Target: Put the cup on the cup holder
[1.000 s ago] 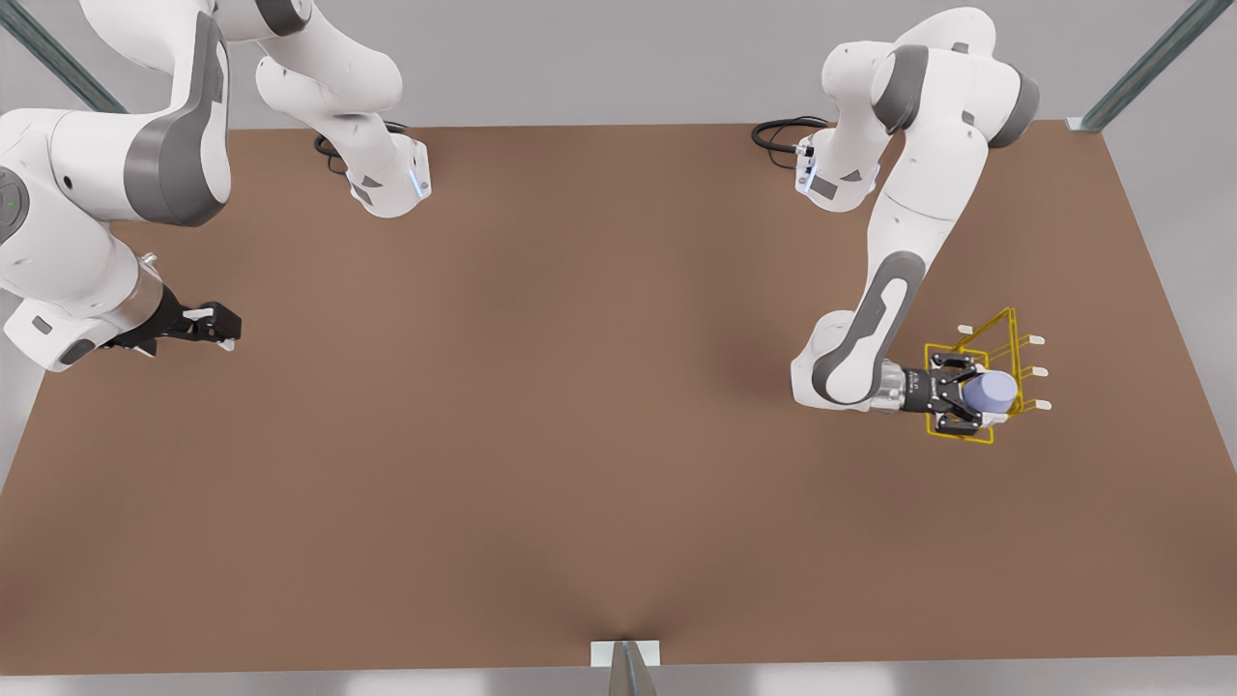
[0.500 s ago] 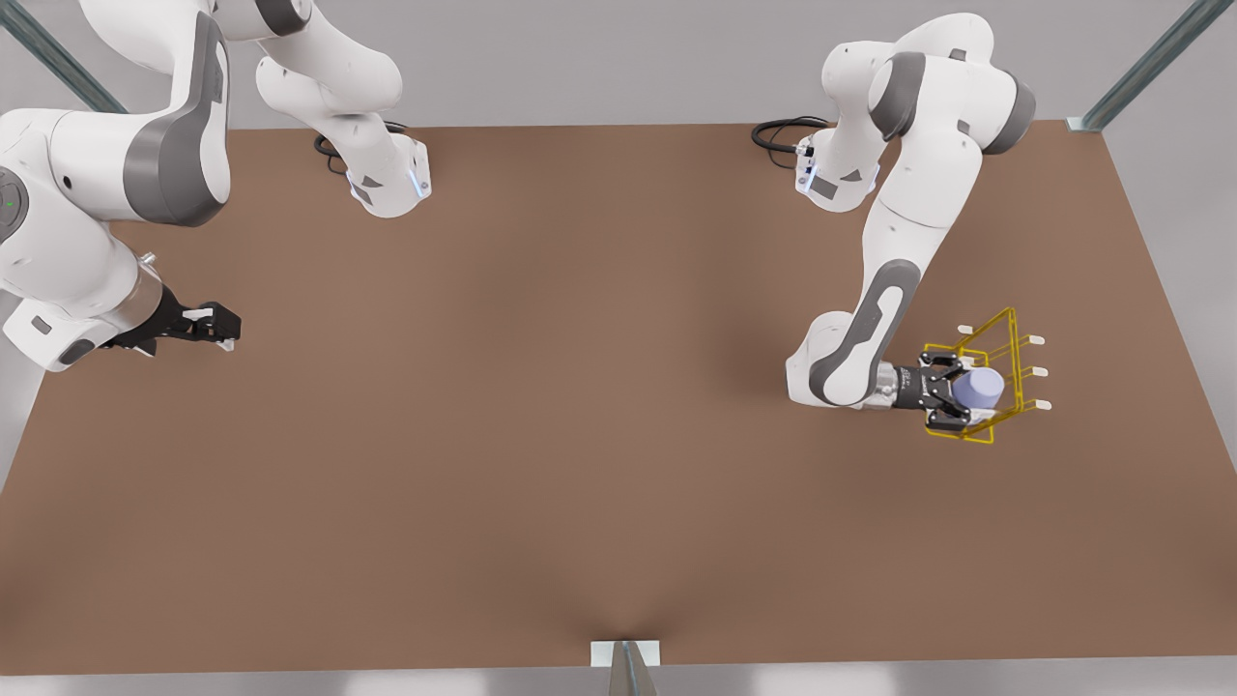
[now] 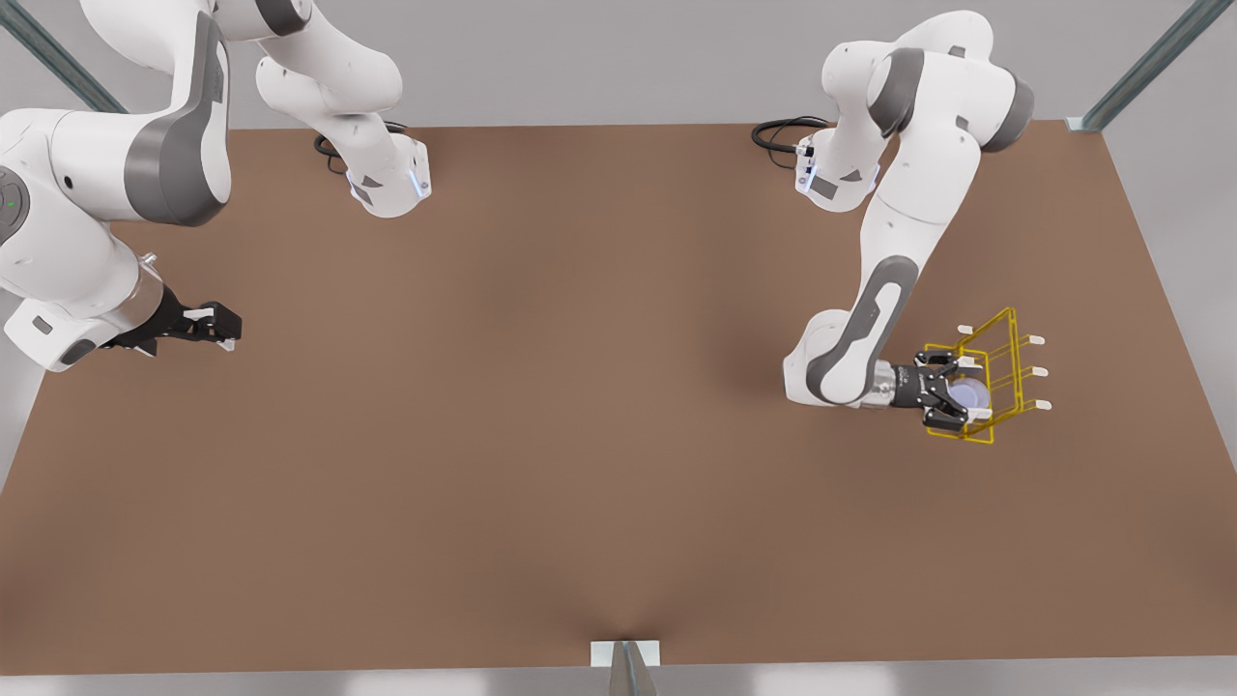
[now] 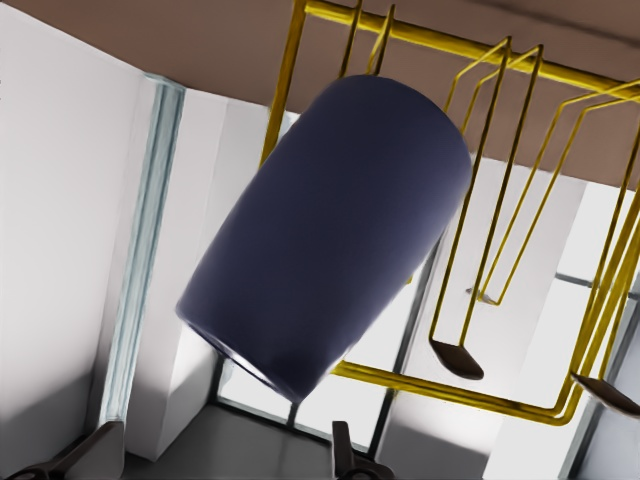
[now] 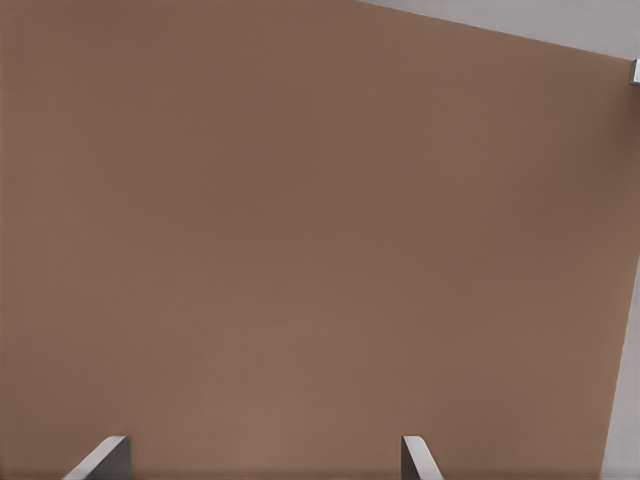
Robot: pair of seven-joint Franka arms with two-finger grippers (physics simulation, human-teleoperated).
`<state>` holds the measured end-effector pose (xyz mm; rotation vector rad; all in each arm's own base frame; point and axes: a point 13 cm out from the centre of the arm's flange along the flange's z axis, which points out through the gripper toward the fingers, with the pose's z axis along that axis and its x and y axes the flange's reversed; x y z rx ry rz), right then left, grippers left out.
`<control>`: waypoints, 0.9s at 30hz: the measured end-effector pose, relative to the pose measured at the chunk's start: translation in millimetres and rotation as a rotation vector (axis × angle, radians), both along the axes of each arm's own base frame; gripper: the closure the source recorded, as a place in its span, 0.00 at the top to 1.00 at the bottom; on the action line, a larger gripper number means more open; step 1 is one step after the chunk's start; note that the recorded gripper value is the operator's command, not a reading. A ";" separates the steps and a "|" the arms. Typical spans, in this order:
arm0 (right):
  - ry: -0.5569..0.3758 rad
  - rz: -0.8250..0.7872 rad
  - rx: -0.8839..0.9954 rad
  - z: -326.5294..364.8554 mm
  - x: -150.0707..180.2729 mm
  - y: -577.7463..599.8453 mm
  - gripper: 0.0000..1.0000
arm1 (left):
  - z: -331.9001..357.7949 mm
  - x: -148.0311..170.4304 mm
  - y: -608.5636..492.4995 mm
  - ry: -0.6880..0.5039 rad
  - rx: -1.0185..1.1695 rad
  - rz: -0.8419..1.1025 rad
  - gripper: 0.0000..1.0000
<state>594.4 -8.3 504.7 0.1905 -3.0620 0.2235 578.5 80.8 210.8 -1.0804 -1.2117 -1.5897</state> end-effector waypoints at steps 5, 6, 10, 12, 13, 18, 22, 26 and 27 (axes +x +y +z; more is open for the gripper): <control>0.000 0.000 0.000 0.0 0.0 0.0 1.00 | 61.0 17.8 -37.7 -0.147 -0.113 0.014 1.00; 0.000 0.000 0.000 0.0 0.0 0.0 1.00 | 93.5 22.1 -55.6 -0.222 -0.193 0.040 1.00; 0.002 0.000 0.000 -0.2 -0.5 0.0 1.00 | 223.1 30.4 -101.7 -0.577 -0.833 0.449 1.00; 0.004 0.000 0.000 -0.3 -0.9 0.0 1.00 | 241.1 28.6 -117.0 -0.654 -1.123 0.670 1.00; 0.005 0.001 0.000 -0.7 -1.0 0.4 1.00 | 256.5 27.4 -129.1 -0.681 -1.236 0.741 1.00; 0.010 0.013 0.001 -2.7 -1.3 8.2 1.00 | 324.8 -36.6 -146.2 -0.755 -1.451 0.895 1.00; 0.012 0.022 -0.001 -3.2 -1.5 13.0 1.00 | 323.2 -44.8 -162.0 -0.769 -1.488 0.944 1.00; 0.011 0.021 0.001 -2.7 -1.7 13.2 1.00 | 323.5 -43.6 -165.5 -0.801 -1.496 0.976 1.00; 0.011 0.021 0.002 -2.6 -1.7 13.2 1.00 | 323.8 -43.6 -165.7 -0.809 -1.496 0.982 1.00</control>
